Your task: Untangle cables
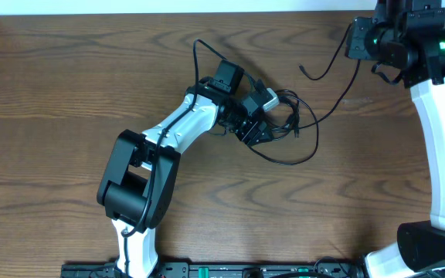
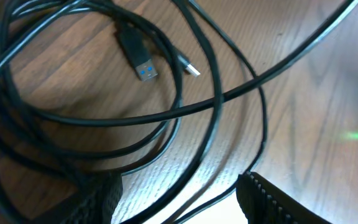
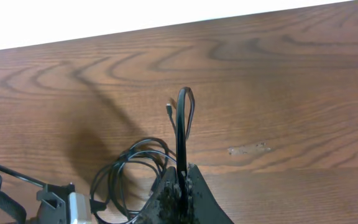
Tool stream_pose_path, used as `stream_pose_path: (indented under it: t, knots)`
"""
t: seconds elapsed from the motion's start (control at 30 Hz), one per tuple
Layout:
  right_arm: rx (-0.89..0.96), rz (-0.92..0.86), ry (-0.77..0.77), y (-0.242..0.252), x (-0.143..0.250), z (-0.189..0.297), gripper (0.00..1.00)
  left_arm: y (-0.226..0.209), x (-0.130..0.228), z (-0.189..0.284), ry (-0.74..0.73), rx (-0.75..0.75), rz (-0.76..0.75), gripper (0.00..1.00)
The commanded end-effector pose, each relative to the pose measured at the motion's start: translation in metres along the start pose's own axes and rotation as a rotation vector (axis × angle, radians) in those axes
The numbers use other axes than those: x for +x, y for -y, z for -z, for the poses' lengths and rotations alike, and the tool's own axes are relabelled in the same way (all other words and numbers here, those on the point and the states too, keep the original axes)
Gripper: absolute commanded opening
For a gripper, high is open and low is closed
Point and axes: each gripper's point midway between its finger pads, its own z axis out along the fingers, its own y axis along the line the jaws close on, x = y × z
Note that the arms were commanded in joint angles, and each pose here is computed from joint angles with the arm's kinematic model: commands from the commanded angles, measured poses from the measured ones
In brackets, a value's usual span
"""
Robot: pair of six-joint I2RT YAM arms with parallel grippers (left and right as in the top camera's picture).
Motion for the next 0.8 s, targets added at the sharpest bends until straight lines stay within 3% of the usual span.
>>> stream_pose_path:
  t: [0.0,0.53,0.63,0.67,0.7,0.77]
  knots:
    - [-0.010,0.010,-0.009,0.000,0.002,-0.001,0.01,-0.007,0.003,-0.001,-0.014,-0.030,-0.010,0.64]
    - [-0.008,0.011,-0.018,0.000,0.004,-0.001,0.01,-0.002,0.011,-0.026,-0.073,-0.058,-0.049,0.63]
    - [-0.007,0.011,-0.020,0.000,0.004,-0.001,0.01,0.000,0.009,-0.028,-0.067,-0.057,-0.059,0.41]
    - [-0.007,0.011,-0.020,0.000,0.004,-0.001,0.01,-0.001,0.009,-0.028,-0.065,-0.058,-0.061,0.31]
    - [-0.007,0.011,-0.020,0.000,0.004,-0.001,0.01,-0.001,0.009,-0.028,-0.065,-0.061,-0.062,0.13]
    - [-0.007,0.011,-0.021,0.000,0.005,-0.001,0.01,-0.008,0.010,-0.027,-0.077,-0.101,-0.049,0.07]
